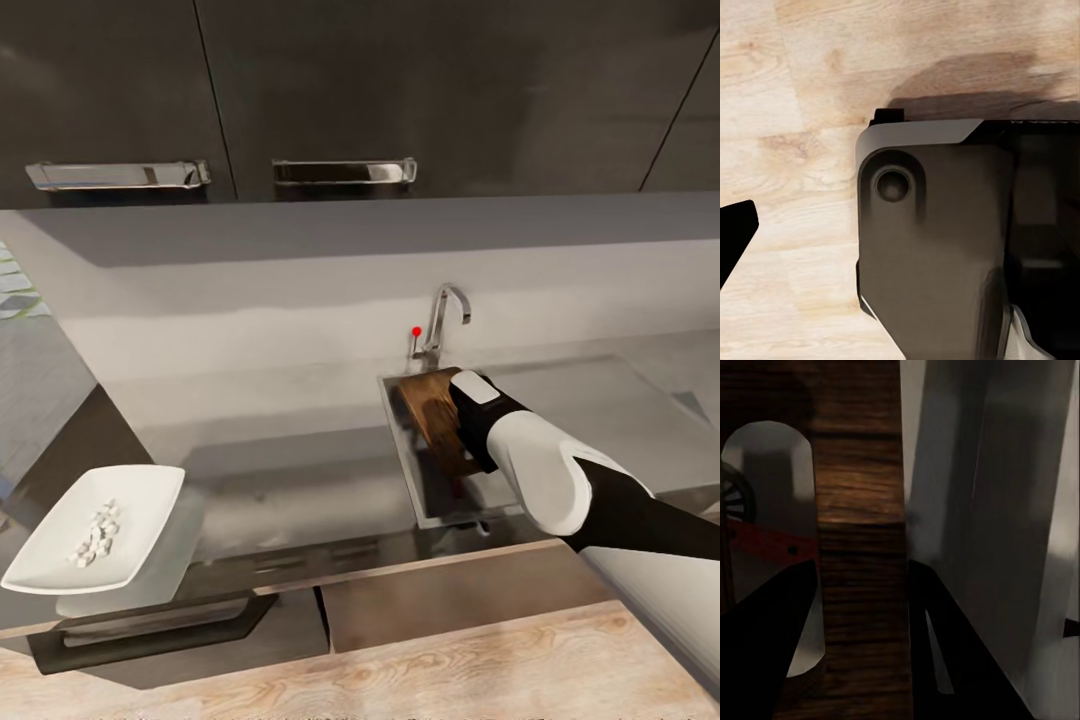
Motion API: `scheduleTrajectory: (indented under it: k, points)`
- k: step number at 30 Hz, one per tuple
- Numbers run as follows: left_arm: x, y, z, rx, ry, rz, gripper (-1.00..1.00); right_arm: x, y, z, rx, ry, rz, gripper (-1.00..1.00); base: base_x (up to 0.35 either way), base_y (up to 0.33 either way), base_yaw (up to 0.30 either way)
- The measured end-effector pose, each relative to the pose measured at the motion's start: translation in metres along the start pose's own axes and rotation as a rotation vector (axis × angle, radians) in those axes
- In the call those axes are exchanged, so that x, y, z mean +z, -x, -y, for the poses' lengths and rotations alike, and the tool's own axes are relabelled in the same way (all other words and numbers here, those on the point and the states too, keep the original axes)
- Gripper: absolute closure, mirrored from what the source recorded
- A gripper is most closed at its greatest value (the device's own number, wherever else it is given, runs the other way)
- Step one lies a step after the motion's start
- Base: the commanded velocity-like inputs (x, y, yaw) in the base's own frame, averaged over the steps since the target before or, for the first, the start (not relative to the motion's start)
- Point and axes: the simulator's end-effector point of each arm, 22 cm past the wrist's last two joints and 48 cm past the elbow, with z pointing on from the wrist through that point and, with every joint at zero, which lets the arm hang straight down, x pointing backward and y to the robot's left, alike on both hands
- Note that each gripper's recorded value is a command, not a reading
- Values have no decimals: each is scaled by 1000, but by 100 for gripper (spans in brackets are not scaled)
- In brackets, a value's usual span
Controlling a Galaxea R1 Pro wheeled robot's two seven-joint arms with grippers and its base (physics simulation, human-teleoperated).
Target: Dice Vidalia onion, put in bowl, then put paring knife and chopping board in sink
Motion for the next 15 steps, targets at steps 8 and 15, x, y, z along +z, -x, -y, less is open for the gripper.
scheduleTrajectory:
  k: [8, 15]
  points:
    - [1, -5, 0, 0, 0, -13, -100, 8, -1, 0, 0, -11, -5, 100, 2, 0, 0]
    - [3, -10, 0, 1, 0, -22, -100, 15, -5, 1, -7, -20, -7, 100, 177, 78, 0]
